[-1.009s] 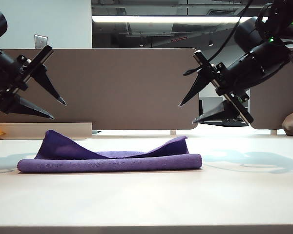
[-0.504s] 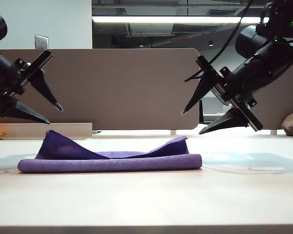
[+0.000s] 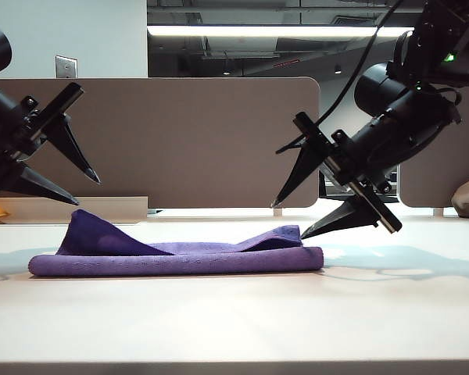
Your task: Fold the bottom of the cloth upward, then fold it vertically to form a square shape.
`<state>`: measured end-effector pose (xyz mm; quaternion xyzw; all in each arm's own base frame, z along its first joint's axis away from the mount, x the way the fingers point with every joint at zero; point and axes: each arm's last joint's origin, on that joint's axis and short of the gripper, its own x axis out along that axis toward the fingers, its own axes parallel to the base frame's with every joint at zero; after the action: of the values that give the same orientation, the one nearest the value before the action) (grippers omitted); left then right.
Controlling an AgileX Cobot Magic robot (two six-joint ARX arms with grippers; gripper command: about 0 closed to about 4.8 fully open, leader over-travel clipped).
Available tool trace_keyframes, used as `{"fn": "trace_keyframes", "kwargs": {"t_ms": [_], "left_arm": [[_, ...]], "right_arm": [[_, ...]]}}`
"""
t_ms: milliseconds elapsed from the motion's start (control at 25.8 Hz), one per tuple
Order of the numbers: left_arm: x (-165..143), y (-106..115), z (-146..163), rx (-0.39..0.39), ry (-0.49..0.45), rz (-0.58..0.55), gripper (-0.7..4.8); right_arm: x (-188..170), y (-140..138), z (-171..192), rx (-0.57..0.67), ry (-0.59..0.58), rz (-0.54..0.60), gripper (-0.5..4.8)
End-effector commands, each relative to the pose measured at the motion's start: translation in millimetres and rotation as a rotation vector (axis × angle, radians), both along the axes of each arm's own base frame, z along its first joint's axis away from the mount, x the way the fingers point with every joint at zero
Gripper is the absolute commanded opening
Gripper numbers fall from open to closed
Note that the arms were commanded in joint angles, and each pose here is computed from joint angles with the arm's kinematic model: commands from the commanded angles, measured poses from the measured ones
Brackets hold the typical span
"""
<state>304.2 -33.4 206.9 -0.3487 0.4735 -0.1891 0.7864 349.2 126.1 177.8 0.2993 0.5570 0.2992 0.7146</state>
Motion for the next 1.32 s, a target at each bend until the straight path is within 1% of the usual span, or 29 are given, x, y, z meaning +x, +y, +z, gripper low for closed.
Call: {"fn": "trace_keyframes", "kwargs": {"t_ms": [39,310,504,660,815,931,1009,1048,1125,1203,1319], "left_arm": [[-0.4,0.4,1.0,0.005,-0.009,-0.011,1.83],[-0.2,0.9,0.9,0.013,-0.018,-0.016,1.82],[0.9,1.7,1.1,0.043,-0.039,-0.007,1.78],[2.8,2.4,2.0,0.068,-0.062,0.016,1.78],[5.3,3.0,3.3,0.091,-0.094,0.034,1.77],[7.3,3.2,5.1,0.098,-0.122,0.043,1.76],[6.5,2.2,5.1,0.077,-0.116,0.023,1.75],[5.4,1.5,4.4,0.067,-0.103,0.012,1.75],[4.4,1.5,3.5,0.064,-0.087,0.010,1.75],[1.9,1.6,1.1,0.069,-0.053,0.008,1.75],[0.0,1.7,-0.5,0.082,-0.040,-0.008,1.74]], "right_arm": [[3.2,1.9,5.2,0.026,-0.047,0.002,2.75],[4.1,1.3,6.2,0.044,-0.043,0.000,2.75],[10.1,6.9,11.2,0.081,-0.118,-0.009,2.75],[19.7,10.2,10.5,0.139,-0.124,-0.060,2.74],[26.8,12.6,5.7,0.140,-0.122,-0.061,2.74],[31.5,13.6,8.1,0.149,-0.162,-0.058,2.74],[33.0,13.7,17.2,0.155,-0.158,-0.054,2.75],[29.7,12.8,23.7,0.144,-0.128,-0.053,2.75],[25.4,12.7,27.1,0.131,-0.114,-0.046,2.76],[21.8,12.1,29.0,0.110,-0.112,-0.034,2.75],[18.9,10.5,32.5,0.088,-0.114,-0.040,2.75]]}}
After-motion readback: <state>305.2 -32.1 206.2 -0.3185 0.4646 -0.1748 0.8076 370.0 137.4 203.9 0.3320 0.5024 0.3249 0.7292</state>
